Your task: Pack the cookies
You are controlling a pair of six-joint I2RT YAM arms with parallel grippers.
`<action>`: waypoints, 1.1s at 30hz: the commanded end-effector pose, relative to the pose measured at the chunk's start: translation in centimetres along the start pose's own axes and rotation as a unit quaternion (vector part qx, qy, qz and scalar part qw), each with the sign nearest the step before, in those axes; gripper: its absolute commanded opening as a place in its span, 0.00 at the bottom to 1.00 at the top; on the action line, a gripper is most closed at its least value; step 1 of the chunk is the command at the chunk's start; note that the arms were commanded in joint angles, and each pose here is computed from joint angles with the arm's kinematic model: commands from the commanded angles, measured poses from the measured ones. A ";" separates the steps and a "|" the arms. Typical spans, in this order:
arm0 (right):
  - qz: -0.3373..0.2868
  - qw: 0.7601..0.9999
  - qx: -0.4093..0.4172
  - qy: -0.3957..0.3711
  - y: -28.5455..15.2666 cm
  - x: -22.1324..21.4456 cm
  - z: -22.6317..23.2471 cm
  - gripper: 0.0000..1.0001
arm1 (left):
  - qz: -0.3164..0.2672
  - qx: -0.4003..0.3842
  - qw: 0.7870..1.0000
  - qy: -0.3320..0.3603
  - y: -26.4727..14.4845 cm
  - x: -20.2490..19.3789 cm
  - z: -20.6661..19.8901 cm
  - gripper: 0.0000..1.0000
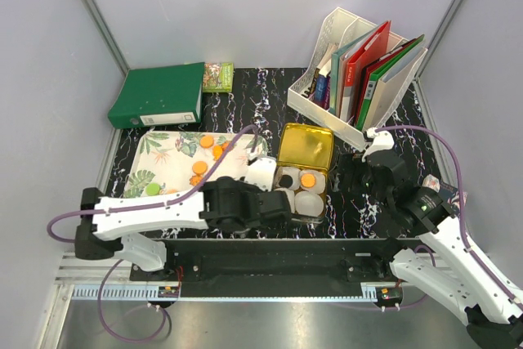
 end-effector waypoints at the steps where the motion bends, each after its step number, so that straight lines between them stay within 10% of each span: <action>1: -0.018 1.000 0.018 0.005 -0.2 0.7 0.6 1.00 | -0.047 -0.050 0.998 0.014 -0.6 3.1 -2.9 0.26; 22: -0.017 1.000 0.017 0.003 -0.1 0.7 0.6 1.00 | -0.013 -0.124 0.990 0.058 1.6 2.4 -9.1 0.26; 33: -0.014 1.000 0.017 0.003 0.0 0.6 0.6 1.00 | -0.007 -0.114 0.992 0.055 2.1 1.4 -8.8 0.47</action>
Point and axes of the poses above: each gripper's point midway between its finger pads, its own y axis out along the fingers, its own z axis along the line the jaws close on, x = y × z, the point moved 6 cm from there along -y, back along the fingers, and after that the axes turned 14 degrees about y, right-handed, at the moved point
